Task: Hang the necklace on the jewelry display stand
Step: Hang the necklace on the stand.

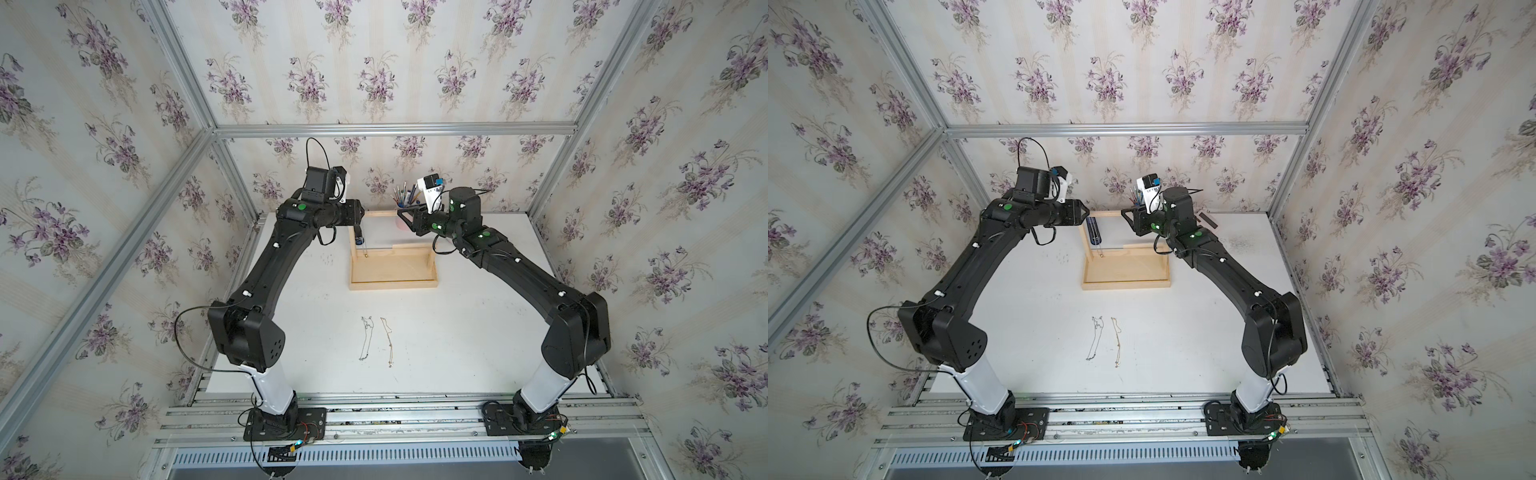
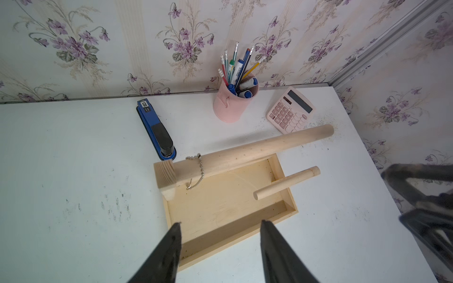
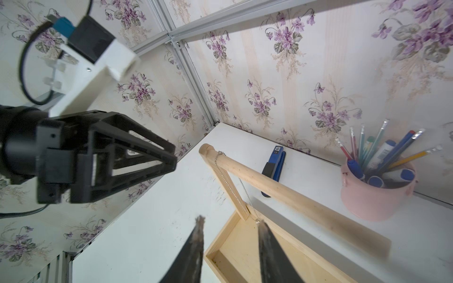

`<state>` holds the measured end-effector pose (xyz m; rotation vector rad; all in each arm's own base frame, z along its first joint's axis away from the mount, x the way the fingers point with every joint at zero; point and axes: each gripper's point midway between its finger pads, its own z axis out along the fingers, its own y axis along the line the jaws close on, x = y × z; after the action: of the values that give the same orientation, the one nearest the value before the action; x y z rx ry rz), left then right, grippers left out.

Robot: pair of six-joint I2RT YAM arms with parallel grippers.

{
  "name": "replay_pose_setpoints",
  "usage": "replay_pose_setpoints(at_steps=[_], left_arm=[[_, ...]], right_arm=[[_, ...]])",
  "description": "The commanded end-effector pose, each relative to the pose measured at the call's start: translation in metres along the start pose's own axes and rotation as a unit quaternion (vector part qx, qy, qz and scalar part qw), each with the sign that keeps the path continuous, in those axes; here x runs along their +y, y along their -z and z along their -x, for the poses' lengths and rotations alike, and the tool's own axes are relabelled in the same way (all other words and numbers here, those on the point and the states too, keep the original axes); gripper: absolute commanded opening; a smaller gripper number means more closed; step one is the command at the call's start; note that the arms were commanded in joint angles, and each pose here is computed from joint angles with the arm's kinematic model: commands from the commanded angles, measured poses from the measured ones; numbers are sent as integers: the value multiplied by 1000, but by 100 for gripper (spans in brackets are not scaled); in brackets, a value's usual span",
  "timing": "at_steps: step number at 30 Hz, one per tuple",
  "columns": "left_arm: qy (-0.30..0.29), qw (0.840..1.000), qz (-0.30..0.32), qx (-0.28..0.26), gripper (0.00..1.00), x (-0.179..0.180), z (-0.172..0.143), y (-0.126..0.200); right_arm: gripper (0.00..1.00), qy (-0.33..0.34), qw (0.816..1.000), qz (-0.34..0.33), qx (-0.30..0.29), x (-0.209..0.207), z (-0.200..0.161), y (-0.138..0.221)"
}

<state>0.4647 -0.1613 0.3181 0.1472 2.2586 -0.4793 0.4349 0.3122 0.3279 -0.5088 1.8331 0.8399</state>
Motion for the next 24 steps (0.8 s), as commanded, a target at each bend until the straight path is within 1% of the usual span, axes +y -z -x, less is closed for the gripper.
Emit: replay_pose_setpoints(at_steps=[1,2,6,9,11,12,13,14,16,18,19,23,24], left_arm=[[4,1000,4,13,80,-1,-12,20],[6,1000,7,15,85,0,-16,27],[20,999,38,25,96,10,-38,49],[34,997,57,41,98,18,-61,57],[42,995,72,51,97,24,-78,60],[45,994,82,54,97,27,-87,62],[50,994,88,51,95,30,-95,67],[54,993,90,52,93,32,-103,70],[67,992,95,56,90,35,-119,74],[73,991,93,69,85,34,-135,76],[75,990,94,78,85,34,-143,77],[81,985,99,113,81,32,-171,76],[81,984,102,119,78,32,-178,75]], right_arm=[[37,6,999,-38,27,8,-14,9],[37,6,998,-41,39,15,-21,11],[38,9,993,-74,92,27,-56,25],[41,2,984,-92,151,29,-94,34],[41,-2,975,-115,190,25,-119,42],[43,-5,970,-125,208,23,-133,46],[48,-9,965,-131,226,21,-148,51],[50,-10,961,-133,242,21,-161,55],[49,-16,952,-140,272,20,-189,61],[49,-19,946,-138,293,24,-213,64],[49,-22,943,-138,302,27,-223,64],[47,-18,931,-127,343,47,-259,58],[45,-13,926,-126,355,52,-269,56]])
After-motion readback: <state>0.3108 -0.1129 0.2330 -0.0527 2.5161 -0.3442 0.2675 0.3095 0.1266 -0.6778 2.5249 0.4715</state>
